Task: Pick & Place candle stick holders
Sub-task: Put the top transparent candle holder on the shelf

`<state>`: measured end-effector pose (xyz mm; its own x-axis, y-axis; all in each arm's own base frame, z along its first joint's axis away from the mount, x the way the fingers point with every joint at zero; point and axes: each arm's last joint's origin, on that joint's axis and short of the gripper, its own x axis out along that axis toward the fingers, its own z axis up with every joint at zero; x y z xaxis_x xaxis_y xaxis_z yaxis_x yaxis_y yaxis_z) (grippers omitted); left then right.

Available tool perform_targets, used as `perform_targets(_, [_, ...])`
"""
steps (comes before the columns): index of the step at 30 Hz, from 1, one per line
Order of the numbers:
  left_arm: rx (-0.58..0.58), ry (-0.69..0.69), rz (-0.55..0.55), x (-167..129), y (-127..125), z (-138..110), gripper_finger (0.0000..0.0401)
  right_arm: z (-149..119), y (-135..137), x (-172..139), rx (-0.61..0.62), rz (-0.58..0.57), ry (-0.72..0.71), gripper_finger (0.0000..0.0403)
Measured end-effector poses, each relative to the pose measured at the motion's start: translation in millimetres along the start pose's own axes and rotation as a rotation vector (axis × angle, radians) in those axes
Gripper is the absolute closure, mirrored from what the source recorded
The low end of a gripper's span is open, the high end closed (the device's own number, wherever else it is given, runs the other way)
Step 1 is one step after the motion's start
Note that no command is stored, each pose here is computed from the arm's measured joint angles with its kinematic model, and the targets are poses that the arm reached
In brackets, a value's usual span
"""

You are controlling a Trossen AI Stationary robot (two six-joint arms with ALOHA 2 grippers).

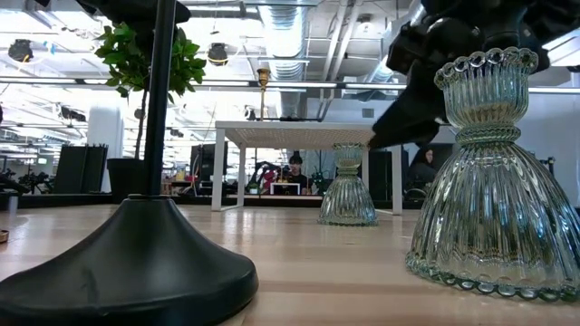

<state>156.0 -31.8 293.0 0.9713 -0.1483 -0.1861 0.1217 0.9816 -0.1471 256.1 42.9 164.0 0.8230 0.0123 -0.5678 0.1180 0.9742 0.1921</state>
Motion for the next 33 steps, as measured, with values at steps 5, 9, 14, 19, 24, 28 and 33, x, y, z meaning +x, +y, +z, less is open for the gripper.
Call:
perform_targets(5, [0.000, -0.004, 0.000, 0, 0, 0, 0.0397, -3, -3, 11, 0.001, -0.044, 0.022, 0.0137])
perform_targets(9, [0.000, -0.005, -0.001, 0, 0, 0, 0.0395, 2, -4, 20, 0.008, -0.057, 0.028, 0.0124])
perform_targets(14, [0.000, -0.006, -0.001, 0, 0, 1, 0.0396, 11, -6, 32, 0.019, -0.070, 0.025, 0.0116])
perform_targets(19, [0.000, -0.006, -0.001, 0, 0, 1, 0.0394, 16, -5, 42, 0.026, -0.039, 0.046, 0.0116])
perform_targets(24, [0.000, -0.006, -0.001, 0, 0, 1, 0.0397, 12, -3, 53, 0.022, -0.008, 0.091, 0.0116])
perform_targets(28, [-0.001, -0.006, -0.001, 0, 0, 1, 0.0395, 11, -1, 56, 0.020, -0.006, 0.098, 0.0117])
perform_targets(33, [0.000, -0.006, -0.001, 0, 0, 1, 0.0396, 14, -1, 56, 0.023, -0.008, 0.090, 0.0118])
